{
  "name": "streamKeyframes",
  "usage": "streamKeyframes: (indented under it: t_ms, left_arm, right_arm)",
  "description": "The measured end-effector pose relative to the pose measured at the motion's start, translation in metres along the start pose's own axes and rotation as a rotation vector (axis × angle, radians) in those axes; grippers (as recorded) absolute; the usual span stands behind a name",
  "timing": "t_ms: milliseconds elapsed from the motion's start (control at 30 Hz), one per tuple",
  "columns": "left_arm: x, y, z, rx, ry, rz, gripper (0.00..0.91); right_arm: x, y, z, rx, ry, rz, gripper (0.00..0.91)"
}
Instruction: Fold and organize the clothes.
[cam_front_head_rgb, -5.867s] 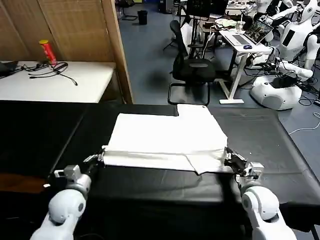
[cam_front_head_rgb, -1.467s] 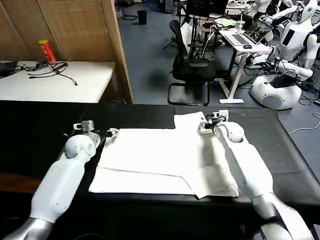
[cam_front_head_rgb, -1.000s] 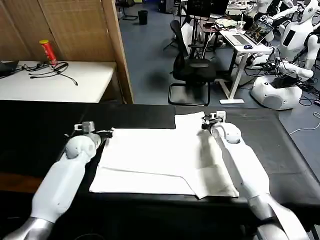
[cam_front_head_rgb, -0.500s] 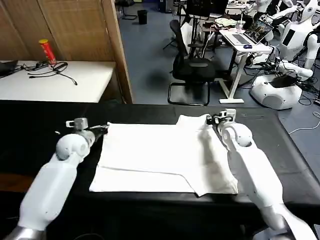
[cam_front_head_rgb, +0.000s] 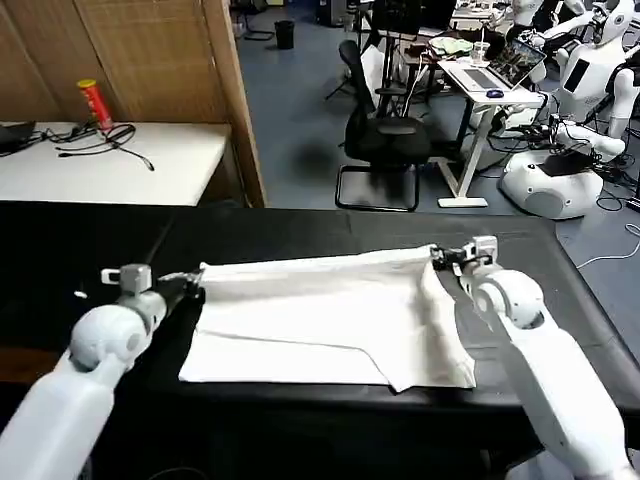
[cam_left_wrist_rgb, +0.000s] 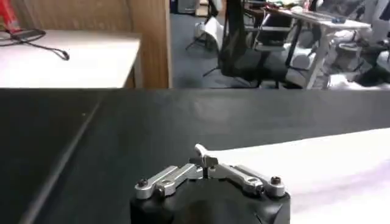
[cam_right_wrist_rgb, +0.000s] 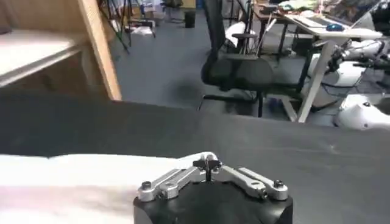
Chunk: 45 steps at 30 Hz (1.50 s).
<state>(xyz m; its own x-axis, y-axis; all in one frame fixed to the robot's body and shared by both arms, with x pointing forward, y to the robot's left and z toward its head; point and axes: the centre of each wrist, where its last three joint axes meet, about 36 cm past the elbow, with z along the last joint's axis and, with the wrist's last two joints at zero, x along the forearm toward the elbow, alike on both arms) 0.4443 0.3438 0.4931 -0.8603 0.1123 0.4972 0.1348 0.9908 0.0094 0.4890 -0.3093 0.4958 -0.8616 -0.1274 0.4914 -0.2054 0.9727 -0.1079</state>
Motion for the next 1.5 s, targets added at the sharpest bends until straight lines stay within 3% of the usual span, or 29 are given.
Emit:
streamKeyframes:
  t_ms: [567, 1000, 1033, 1067, 1100, 1300, 1500]
  left_arm:
    - [0.043, -0.016, 0.024, -0.071, 0.057, 0.002, 0.000]
    - [0.056, -0.021, 0.052, -0.092, 0.132, -0.003, 0.000]
    - [0.056, -0.022, 0.055, -0.093, 0.139, -0.003, 0.283]
    - [0.057, -0.022, 0.057, -0.094, 0.146, -0.003, 0.878]
    - [0.057, -0.023, 0.058, -0.097, 0.157, -0.004, 0.878]
    - [0.065, -0.027, 0.059, -0.109, 0.148, -0.009, 0.878]
    - [0.072, -0.025, 0.043, -0.082, 0.080, -0.026, 0.878]
  right_arm:
    - [0.057, 0.023, 0.057, 0.055, 0.099, -0.024, 0.000]
    - [0.063, 0.032, 0.072, 0.045, 0.133, -0.043, 0.020]
    - [0.064, 0.032, 0.072, 0.043, 0.132, -0.043, 0.020]
    - [0.065, 0.032, 0.071, 0.041, 0.130, -0.046, 0.419]
    - [0.067, 0.032, 0.071, 0.038, 0.128, -0.050, 0.878]
    - [0.080, 0.029, 0.060, 0.006, 0.093, -0.066, 0.878]
    - [0.078, 0.024, 0.046, -0.031, 0.045, -0.052, 0.878]
